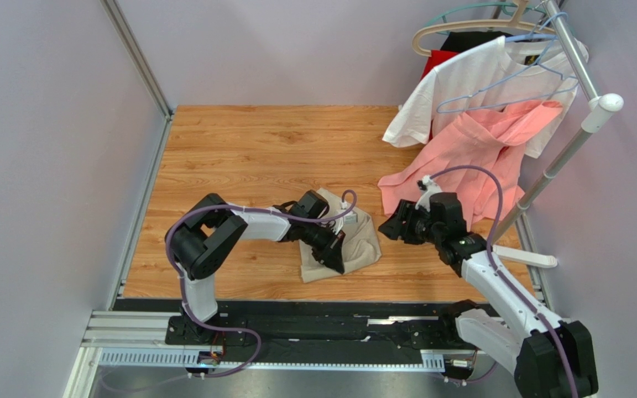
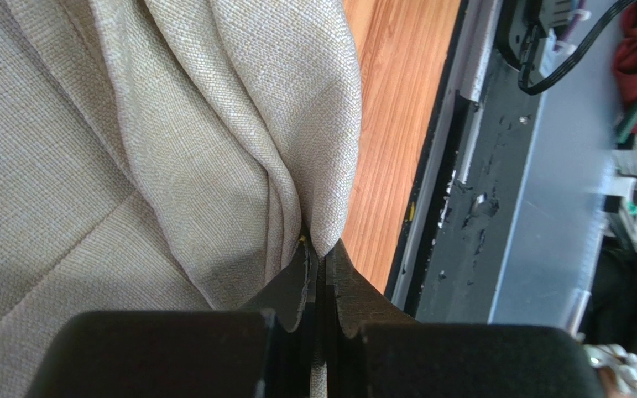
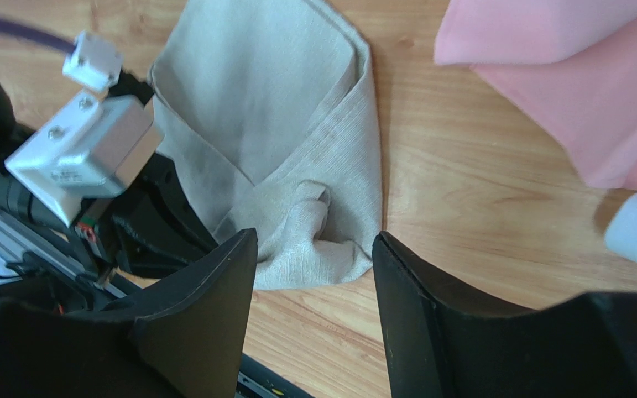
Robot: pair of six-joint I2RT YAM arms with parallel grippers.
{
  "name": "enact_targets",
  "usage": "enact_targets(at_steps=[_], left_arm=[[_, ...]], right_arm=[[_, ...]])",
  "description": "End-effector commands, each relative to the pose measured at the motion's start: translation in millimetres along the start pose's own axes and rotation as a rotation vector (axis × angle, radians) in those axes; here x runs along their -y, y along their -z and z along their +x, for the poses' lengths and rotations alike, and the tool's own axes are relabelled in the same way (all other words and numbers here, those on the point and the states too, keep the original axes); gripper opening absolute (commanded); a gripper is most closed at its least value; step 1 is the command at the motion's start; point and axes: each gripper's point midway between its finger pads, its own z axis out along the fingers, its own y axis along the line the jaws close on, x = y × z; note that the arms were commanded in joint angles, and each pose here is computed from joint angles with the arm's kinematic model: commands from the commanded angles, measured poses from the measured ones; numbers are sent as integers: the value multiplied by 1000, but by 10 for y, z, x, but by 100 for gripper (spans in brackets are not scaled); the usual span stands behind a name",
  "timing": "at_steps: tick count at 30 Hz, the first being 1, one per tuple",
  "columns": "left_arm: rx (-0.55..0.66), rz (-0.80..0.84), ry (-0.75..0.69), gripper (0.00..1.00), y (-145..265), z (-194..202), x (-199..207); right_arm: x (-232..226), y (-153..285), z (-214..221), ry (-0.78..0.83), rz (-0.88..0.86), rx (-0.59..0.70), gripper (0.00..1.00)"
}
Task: Fold the napkin, place the utensils inside, and roll it up
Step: Roll the napkin with the utensil
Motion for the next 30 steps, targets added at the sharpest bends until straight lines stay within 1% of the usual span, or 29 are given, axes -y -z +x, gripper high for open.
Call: enact_targets(at_steps=[1,2,5,6,7,8,9,10,12,13,14,15,16,17,19,21,22,23,25,26,30], left_arm=[[-79,78,122,0,0,201,-31],[-79,82,128,0,-3,211,-48],[-56,104,133,0,38,208,-55],[-53,117,133,0,47,200,-40],[-49,122,133,0,66,180,-54],[-73,146,147,0,82,232,-32],[-74,156,151,0,103,180,-38],[-104,163,190,0,107,246,-47],[-117,180,183,0,134,216,-43],[-136,180,205,0,159,258,-41],[-136,176,199,0,169,259,-52],[-131,173,201,0,196,254,-58],[-128,172,200,0,223,252,-43],[-125,172,195,0,239,247,-41],[-131,167,214,0,282,260,-38],[-137,180,189,0,303,256,-53],[-160,189,220,0,315,314,-58],[-157,204,212,0,319,306,-61],[-132,242,231,0,368,258,-69],[-122,247,235,0,389,242,-79],[-98,245,262,0,502,144,-130]], right_arm=[[-219,-78,-92,142,-3,44,57],[-224,-83,-23,149,-17,38,57],[-532,-42,114,245,-229,58,57],[-563,-31,147,304,-259,69,58],[-565,-20,189,327,-277,64,58],[-644,7,211,369,-331,61,58],[-695,17,192,395,-349,57,58],[-680,20,232,425,-351,26,58],[-818,10,290,440,-430,3,58],[-874,0,304,479,-450,5,59],[-888,-30,328,510,-441,-3,59],[-1022,-42,382,571,-470,-24,58],[-1057,-80,394,638,-475,-26,58],[-1061,-91,483,654,-478,-75,57],[-1132,-172,582,682,-497,-127,57],[-1138,-221,711,763,-491,-168,58],[-1133,-266,742,775,-487,-187,58],[-1149,-287,783,790,-501,-200,58],[-1169,-321,846,825,-505,-225,58],[-1137,-372,874,836,-483,-254,58],[-1141,-432,996,875,-497,-307,58]])
